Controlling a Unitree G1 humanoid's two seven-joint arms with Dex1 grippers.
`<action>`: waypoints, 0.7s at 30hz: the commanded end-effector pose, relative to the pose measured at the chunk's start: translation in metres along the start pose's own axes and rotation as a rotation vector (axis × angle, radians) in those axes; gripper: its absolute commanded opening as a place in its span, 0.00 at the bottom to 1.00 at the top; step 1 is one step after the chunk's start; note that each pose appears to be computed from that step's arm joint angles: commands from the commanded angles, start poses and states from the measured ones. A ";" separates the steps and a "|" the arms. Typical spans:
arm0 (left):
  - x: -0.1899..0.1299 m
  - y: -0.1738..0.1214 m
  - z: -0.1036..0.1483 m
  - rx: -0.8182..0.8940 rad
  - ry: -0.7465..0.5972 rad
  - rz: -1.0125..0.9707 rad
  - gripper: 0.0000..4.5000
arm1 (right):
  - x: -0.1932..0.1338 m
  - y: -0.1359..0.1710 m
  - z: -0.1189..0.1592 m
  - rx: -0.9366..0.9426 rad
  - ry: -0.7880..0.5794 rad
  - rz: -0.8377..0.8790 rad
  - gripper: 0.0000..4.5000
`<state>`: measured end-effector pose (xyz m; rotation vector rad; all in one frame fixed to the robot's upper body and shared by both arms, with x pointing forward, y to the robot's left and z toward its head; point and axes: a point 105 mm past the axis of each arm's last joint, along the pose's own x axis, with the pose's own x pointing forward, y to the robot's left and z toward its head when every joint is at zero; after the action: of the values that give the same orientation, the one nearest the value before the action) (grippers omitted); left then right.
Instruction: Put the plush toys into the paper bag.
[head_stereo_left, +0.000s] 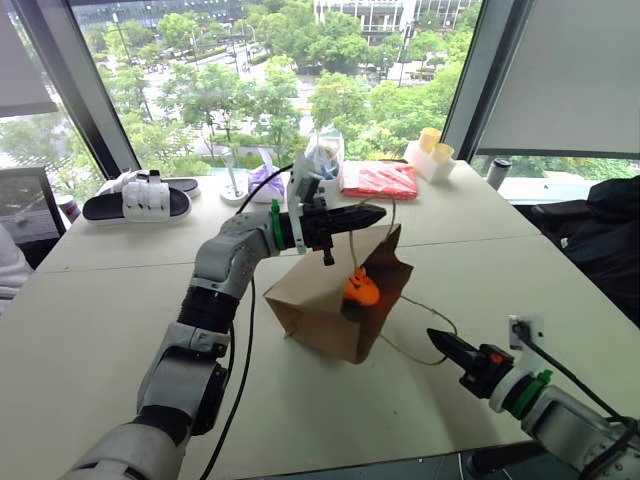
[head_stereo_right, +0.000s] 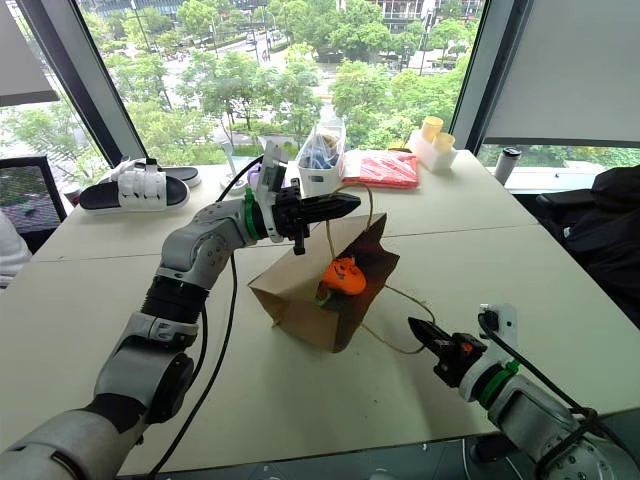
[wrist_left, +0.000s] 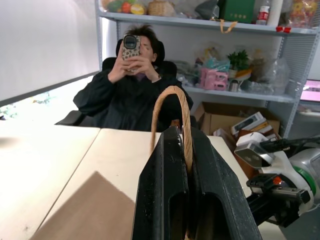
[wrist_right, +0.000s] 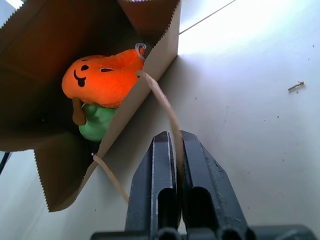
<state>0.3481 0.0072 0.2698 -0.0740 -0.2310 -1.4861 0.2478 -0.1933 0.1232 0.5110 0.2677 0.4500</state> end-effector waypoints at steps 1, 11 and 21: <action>0.003 -0.003 0.016 0.065 -0.021 -0.019 0.00 | -0.002 0.020 0.030 -0.002 -0.129 0.108 0.00; -0.008 0.016 0.066 -0.038 -0.192 0.062 0.00 | -0.016 0.097 0.159 0.126 -0.532 0.510 0.00; -0.023 0.027 0.051 -0.133 -0.192 0.177 0.00 | -0.003 0.086 0.158 0.211 -0.500 0.474 0.00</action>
<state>0.3745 0.0389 0.3063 -0.3356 -0.2218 -1.3073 0.2766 -0.1897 0.2929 0.8610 -0.2574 0.7196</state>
